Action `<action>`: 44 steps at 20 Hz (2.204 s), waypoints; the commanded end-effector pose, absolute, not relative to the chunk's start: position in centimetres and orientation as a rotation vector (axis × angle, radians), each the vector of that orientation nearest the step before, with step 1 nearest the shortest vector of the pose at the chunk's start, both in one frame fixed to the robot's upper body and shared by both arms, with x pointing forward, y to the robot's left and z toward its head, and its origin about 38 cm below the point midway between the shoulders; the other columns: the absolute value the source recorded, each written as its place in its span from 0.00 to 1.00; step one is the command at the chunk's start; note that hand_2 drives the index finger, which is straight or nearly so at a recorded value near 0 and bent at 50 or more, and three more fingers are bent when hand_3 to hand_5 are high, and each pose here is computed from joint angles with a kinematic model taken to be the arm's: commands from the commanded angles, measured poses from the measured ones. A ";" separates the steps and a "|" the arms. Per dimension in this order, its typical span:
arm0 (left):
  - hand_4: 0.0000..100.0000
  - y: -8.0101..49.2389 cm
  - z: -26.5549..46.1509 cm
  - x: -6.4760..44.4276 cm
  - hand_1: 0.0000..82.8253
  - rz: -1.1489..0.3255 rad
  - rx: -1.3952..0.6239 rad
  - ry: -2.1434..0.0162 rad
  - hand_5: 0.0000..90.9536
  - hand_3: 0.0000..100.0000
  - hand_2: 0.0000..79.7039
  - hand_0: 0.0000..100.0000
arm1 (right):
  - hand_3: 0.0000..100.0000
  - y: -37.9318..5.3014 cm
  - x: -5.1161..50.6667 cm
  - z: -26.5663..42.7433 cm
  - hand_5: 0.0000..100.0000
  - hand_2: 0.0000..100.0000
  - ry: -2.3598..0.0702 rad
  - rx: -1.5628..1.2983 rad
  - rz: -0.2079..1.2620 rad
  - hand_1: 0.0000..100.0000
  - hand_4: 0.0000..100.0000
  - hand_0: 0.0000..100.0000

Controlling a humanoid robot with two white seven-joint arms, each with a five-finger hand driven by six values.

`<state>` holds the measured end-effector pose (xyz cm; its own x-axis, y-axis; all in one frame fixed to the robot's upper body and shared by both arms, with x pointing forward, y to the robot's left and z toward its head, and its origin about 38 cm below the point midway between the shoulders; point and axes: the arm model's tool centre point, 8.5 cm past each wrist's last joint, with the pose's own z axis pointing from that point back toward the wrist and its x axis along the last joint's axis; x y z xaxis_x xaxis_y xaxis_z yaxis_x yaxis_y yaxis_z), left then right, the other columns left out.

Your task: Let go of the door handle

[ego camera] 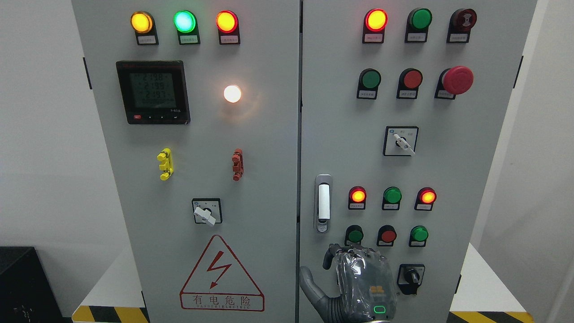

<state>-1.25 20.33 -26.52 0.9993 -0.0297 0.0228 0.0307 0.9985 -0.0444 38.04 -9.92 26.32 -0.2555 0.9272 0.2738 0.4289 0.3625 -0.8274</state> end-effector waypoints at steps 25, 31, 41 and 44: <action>0.00 20.3 -26.5 -1.2 0.00 -0.030 -0.046 -0.030 0.00 0.11 0.05 0.00 | 0.98 -11.5 42.0 31.2 0.68 0.70 -1.846 -1.276 0.759 0.36 0.76 0.17; 0.00 20.3 -26.5 -1.2 0.00 -0.030 -0.046 -0.029 0.00 0.11 0.06 0.00 | 0.98 -11.5 42.3 31.2 0.68 0.70 -1.838 -1.277 0.764 0.37 0.76 0.17; 0.00 20.3 -26.5 -1.2 0.00 -0.030 -0.046 -0.030 0.00 0.11 0.05 0.00 | 0.98 -11.9 42.7 31.6 0.68 0.70 -1.839 -1.283 0.748 0.37 0.76 0.17; 0.00 20.4 -26.5 -1.2 0.00 -0.030 -0.044 -0.030 0.00 0.11 0.05 0.00 | 0.98 -11.9 42.7 31.7 0.68 0.70 -1.841 -1.282 0.747 0.37 0.76 0.17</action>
<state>-1.15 20.33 -26.52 0.9990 -0.0296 0.0321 0.0310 0.9985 -0.0443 42.29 -11.62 31.84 -0.2179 0.9437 0.2488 0.5063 0.3272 -0.7978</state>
